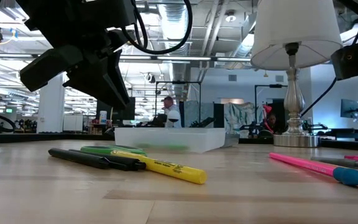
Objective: Pick & place school supplies into a supply box
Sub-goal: Put the pink pen into the gray supply box
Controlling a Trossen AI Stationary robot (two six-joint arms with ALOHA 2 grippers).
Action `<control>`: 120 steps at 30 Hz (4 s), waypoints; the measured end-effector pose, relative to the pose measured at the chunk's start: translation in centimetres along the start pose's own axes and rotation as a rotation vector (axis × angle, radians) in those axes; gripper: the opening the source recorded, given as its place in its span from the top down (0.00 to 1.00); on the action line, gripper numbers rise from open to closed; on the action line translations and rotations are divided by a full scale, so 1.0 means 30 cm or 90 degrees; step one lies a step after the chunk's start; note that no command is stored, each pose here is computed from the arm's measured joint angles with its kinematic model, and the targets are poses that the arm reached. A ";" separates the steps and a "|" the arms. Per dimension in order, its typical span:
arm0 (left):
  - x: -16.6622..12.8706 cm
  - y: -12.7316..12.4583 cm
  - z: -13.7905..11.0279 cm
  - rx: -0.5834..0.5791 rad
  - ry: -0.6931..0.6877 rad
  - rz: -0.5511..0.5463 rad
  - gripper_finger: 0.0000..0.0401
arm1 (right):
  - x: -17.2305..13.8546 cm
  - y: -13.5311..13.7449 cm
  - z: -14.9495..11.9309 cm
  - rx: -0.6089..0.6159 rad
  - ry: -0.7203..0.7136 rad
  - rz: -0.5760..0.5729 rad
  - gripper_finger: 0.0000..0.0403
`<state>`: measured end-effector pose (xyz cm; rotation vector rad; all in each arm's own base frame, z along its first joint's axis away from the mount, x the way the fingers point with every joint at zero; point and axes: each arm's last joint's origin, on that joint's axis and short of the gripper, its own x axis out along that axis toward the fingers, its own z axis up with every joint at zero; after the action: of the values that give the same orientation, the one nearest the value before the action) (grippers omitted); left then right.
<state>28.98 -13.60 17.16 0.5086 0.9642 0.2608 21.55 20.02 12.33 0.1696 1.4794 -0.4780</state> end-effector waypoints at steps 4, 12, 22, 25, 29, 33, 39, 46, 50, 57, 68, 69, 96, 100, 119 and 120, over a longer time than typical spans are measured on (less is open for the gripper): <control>0.000 0.000 0.000 0.000 0.000 0.000 0.77 | 0.000 0.000 0.000 0.000 -0.001 0.000 0.90; 0.000 0.000 0.000 0.000 0.000 0.000 0.77 | 0.000 0.000 0.000 0.000 -0.002 0.000 0.90; 0.000 0.000 0.000 0.000 0.000 0.000 0.77 | 0.001 -0.001 0.003 0.000 -0.025 -0.010 0.94; 0.000 0.000 0.000 0.000 0.000 0.000 0.77 | 0.001 -0.001 0.003 0.000 -0.028 -0.012 0.93; 0.000 0.000 0.000 0.000 0.000 0.000 0.77 | 0.000 0.002 -0.003 -0.006 -0.041 -0.016 0.92; 0.000 0.000 0.000 0.000 0.000 0.000 0.77 | -0.016 0.010 -0.002 -0.011 -0.055 -0.024 0.93; 0.000 0.000 0.000 0.000 0.000 0.000 0.77 | -0.050 0.028 0.005 -0.031 -0.094 -0.038 0.94; 0.000 0.006 -0.004 0.007 0.001 0.036 0.77 | -0.065 0.025 0.012 -0.045 -0.109 -0.052 0.94; -0.007 0.016 -0.007 0.019 -0.010 0.126 0.77 | -0.064 0.011 0.029 -0.043 -0.118 -0.073 0.94; -0.061 0.009 0.009 0.043 -0.056 0.259 0.77 | -0.060 -0.017 0.084 -0.051 -0.163 -0.114 0.94; -0.166 -0.051 -0.033 0.098 -0.141 0.419 0.77 | -0.129 -0.052 0.267 -0.099 -0.261 -0.173 0.93; -0.174 -0.055 -0.042 0.101 -0.147 0.423 0.77 | -0.140 -0.057 0.291 -0.103 -0.271 -0.177 0.94; -0.276 -0.111 -0.133 0.128 -0.212 0.398 0.77 | -0.117 -0.414 0.835 -0.095 -0.383 -0.033 0.93; -0.276 -0.111 -0.132 0.128 -0.211 0.398 0.77 | -0.113 -0.434 0.846 -0.086 -0.382 -0.024 0.93; -0.277 -0.106 -0.137 0.128 -0.211 0.400 0.77 | -0.112 -0.436 0.851 -0.072 -0.383 0.009 0.90; -0.277 -0.106 -0.137 0.127 -0.211 0.400 0.77 | -0.112 -0.436 0.851 -0.072 -0.383 0.009 0.90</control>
<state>20.95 -18.68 19.52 1.0037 0.4869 0.6253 39.46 -1.11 20.50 -0.0541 0.9107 -0.3878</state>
